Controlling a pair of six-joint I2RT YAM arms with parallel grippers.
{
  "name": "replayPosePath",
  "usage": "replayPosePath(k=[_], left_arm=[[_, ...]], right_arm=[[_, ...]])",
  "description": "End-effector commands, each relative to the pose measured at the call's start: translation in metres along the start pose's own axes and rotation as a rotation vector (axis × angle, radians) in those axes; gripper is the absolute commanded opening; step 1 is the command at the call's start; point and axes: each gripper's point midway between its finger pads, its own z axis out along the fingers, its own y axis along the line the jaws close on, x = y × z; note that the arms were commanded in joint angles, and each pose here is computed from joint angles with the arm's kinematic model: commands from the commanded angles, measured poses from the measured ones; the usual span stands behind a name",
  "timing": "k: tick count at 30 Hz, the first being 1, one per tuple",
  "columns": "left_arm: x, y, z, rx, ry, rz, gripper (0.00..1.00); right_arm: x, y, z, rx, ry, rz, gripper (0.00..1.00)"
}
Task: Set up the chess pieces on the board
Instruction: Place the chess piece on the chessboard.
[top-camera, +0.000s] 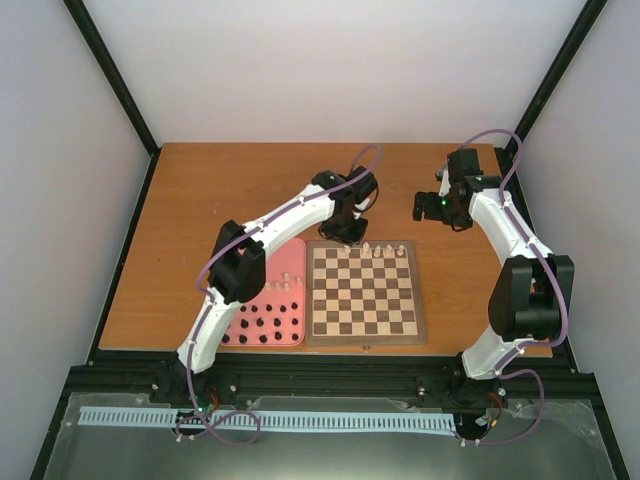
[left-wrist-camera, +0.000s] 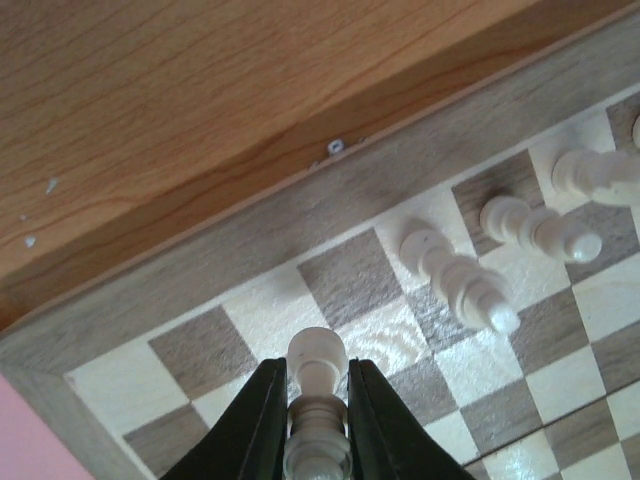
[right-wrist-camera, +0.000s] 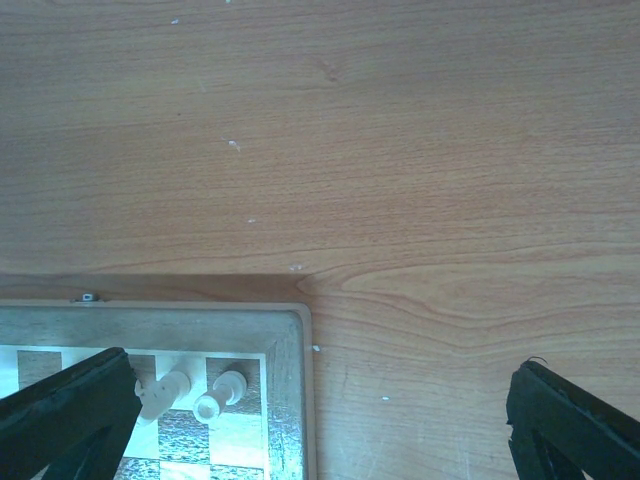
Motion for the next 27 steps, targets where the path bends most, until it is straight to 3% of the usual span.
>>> replayPosePath(k=[1, 27], left_arm=[[-0.012, -0.008, -0.002, 0.016, -0.025, -0.013, 0.1], [-0.01, -0.026, 0.016, 0.054, 0.01, 0.006, 0.15]], right_arm=[[-0.004, -0.006, -0.001, 0.015, -0.013, -0.002, 1.0], [-0.004, -0.006, 0.004, 0.017, -0.004, -0.002, 1.0]])
